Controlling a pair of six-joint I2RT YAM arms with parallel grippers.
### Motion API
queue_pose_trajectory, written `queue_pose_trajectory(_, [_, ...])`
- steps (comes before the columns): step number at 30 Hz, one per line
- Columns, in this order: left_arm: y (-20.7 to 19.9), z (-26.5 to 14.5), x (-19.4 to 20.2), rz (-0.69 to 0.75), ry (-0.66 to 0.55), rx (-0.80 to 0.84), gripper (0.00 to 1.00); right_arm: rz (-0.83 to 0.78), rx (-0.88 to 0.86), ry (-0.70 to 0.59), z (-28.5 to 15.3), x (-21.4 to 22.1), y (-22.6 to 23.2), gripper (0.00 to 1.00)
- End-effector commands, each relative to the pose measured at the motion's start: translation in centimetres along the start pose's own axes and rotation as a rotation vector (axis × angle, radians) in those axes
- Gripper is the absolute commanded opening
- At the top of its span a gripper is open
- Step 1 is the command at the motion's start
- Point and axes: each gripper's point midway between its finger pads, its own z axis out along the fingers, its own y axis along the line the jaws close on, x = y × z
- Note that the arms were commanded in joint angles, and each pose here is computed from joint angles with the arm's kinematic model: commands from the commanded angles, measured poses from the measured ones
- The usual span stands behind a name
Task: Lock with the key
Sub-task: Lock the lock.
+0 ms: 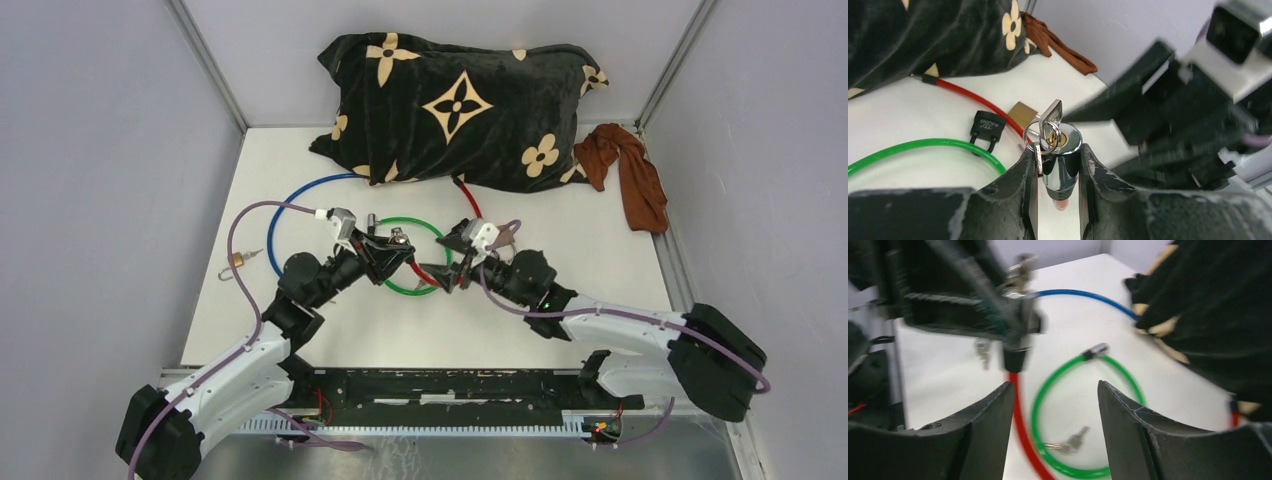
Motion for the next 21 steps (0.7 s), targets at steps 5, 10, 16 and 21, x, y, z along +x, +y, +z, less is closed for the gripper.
queue_pose_trajectory(5, [1.6,-1.0,2.0,0.122,0.041,-0.037,0.02,0.062,0.257,0.434,-0.9,3.5,-13.4,0.68])
queue_pose_trajectory(10, [1.4,-1.2,2.2,0.171,0.052,-0.015,0.02,0.062,0.522,0.749,0.2,9.2,-23.4,0.64])
queue_pose_trajectory(16, [1.5,-1.5,2.3,0.222,0.059,-0.009,0.02,0.036,0.537,0.912,3.4,14.1,-27.9,0.57])
queue_pose_trajectory(21, [1.3,-1.5,2.5,0.217,0.066,0.000,0.02,-0.006,0.601,0.970,3.1,16.2,-29.6,0.55])
